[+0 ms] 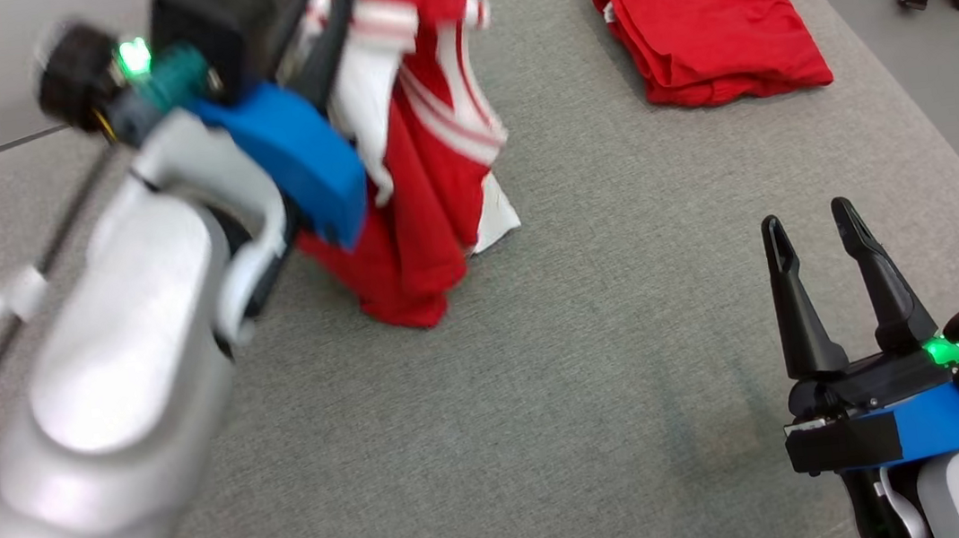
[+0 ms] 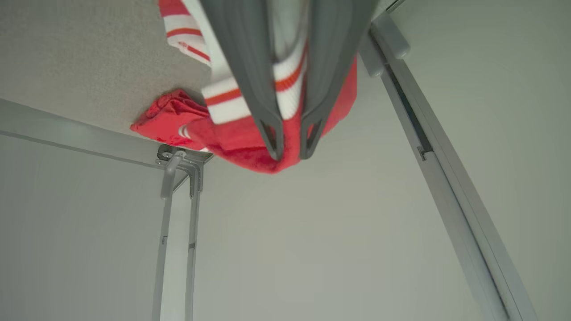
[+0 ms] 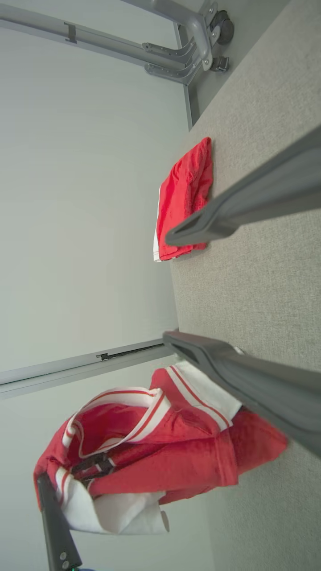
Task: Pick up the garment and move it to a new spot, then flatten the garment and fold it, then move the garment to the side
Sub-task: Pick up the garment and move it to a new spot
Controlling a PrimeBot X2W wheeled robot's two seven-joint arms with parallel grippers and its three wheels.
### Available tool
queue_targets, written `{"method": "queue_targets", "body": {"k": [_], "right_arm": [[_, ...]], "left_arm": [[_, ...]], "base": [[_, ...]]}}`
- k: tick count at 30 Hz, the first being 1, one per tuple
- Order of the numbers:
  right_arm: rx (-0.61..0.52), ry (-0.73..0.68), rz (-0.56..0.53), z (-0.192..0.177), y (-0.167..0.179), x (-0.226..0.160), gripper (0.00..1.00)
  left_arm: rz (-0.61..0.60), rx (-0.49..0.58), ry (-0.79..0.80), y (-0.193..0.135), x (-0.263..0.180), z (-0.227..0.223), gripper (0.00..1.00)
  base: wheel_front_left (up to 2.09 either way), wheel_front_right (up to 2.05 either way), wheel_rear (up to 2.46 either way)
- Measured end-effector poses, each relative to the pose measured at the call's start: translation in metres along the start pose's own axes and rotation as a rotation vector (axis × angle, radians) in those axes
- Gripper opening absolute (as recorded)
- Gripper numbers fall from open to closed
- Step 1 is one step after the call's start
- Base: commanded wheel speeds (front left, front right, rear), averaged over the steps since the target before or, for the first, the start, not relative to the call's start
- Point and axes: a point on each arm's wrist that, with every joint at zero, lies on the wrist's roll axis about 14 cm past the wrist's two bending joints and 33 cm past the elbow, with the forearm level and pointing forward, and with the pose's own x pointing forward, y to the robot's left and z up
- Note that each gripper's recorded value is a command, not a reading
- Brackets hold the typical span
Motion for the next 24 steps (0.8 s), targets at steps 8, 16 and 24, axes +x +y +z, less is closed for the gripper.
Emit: {"method": "queue_targets", "body": {"k": [8,16,24], "right_arm": [[0.011,0.01,0.027,-0.006,0.01,0.004,1.0],[0.027,0.029,0.064,-0.014,0.022,0.005,1.0],[0.038,0.026,0.138,-0.014,0.047,0.004,1.0]], "left_arm": [[0.057,-0.156,0.2,-0.023,-0.051,-0.1,0.0],[0.118,-0.207,0.339,-0.042,-0.111,-0.156,0.0],[0.254,-0.164,0.174,-0.02,-0.132,-0.113,1.0]], "base": [[0.0,0.0,0.0],[0.0,0.0,0.0],[0.0,0.0,0.0]]}}
